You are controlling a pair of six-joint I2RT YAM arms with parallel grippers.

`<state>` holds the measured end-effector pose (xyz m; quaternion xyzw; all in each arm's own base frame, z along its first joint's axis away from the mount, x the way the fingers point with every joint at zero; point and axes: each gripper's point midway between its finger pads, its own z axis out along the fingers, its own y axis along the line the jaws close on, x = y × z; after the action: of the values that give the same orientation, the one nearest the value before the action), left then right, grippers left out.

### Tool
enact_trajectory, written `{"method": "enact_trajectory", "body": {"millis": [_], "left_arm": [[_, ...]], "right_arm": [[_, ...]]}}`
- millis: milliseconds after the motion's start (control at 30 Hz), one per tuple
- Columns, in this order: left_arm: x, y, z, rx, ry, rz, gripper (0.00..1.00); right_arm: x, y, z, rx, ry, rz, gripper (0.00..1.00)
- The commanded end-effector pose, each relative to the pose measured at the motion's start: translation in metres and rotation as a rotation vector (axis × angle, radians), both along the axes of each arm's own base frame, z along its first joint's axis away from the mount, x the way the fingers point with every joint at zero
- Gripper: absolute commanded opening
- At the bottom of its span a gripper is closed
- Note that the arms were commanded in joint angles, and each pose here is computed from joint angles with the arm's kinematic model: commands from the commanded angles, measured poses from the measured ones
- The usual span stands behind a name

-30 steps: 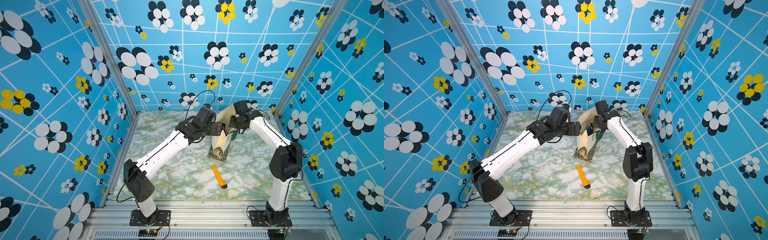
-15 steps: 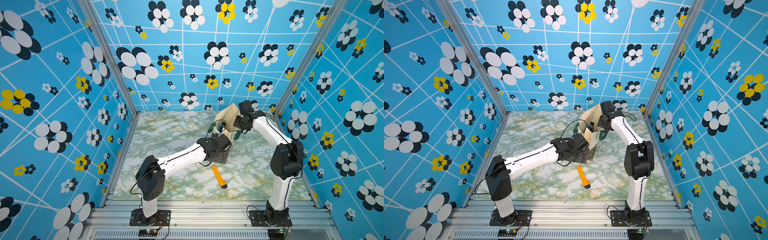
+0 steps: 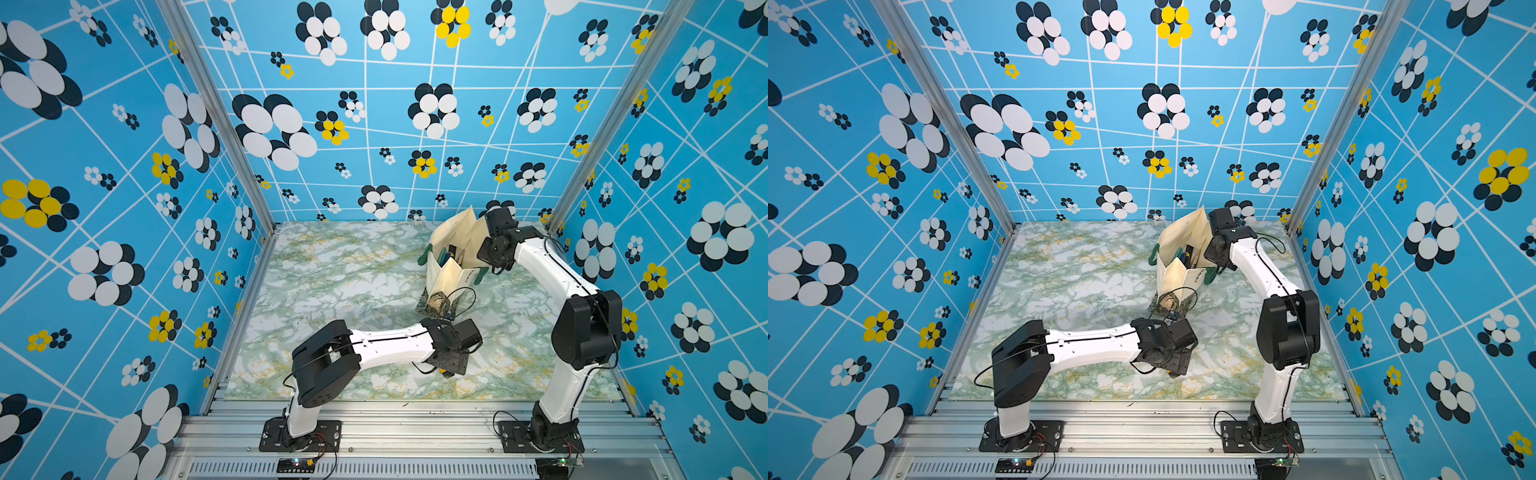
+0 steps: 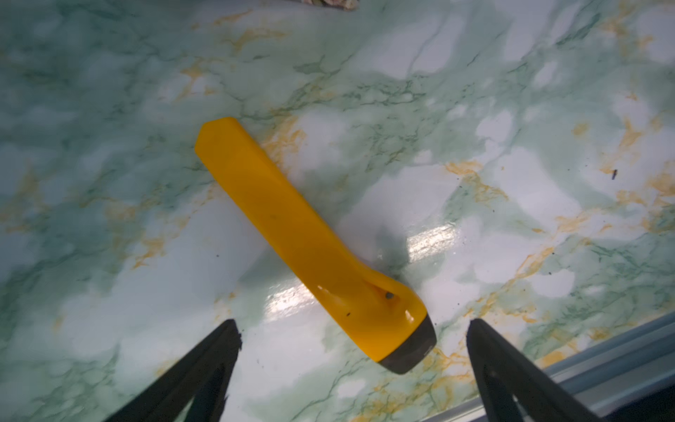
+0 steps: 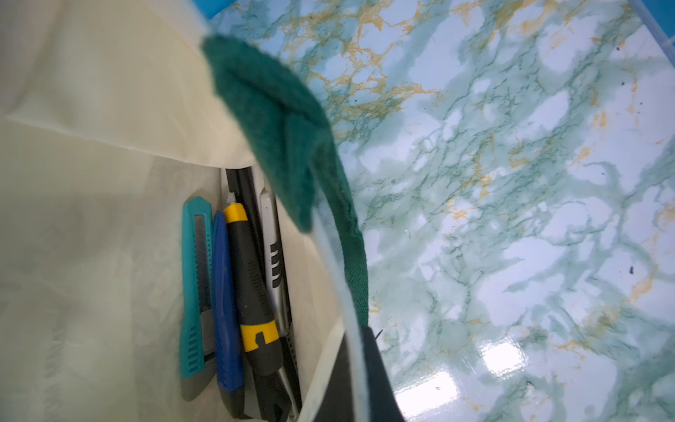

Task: Place the art knife into the pouch
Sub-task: Place the utility knife in the pouch, then pick up the utility knife at the center of the board.

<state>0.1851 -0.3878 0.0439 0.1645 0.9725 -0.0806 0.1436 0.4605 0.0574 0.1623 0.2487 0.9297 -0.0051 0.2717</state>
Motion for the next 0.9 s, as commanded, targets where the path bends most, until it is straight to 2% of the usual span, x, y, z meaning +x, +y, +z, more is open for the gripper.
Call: {"method": "enact_trajectory", "body": {"millis": [0, 100, 367, 767, 867], "left_arm": [[0.006, -0.013, -0.010, 0.019, -0.033, 0.020, 1.00], [0.007, -0.010, -0.023, 0.055, -0.038, 0.040, 0.99], [0.006, 0.002, -0.031, 0.070, -0.042, 0.084, 0.91], [0.006, 0.046, -0.030, 0.066, -0.072, 0.190, 0.53], [0.009, 0.052, -0.028, 0.050, -0.085, 0.204, 0.47]], "right_arm": [[-0.018, -0.021, 0.008, -0.024, 0.009, -0.065, 0.00], [-0.026, -0.026, -0.003, -0.028, 0.040, -0.065, 0.00], [-0.032, -0.036, -0.008, -0.028, 0.050, -0.075, 0.00], [-0.032, -0.036, -0.017, -0.002, 0.057, -0.078, 0.00], [-0.029, -0.034, -0.018, 0.011, 0.056, -0.077, 0.00]]}}
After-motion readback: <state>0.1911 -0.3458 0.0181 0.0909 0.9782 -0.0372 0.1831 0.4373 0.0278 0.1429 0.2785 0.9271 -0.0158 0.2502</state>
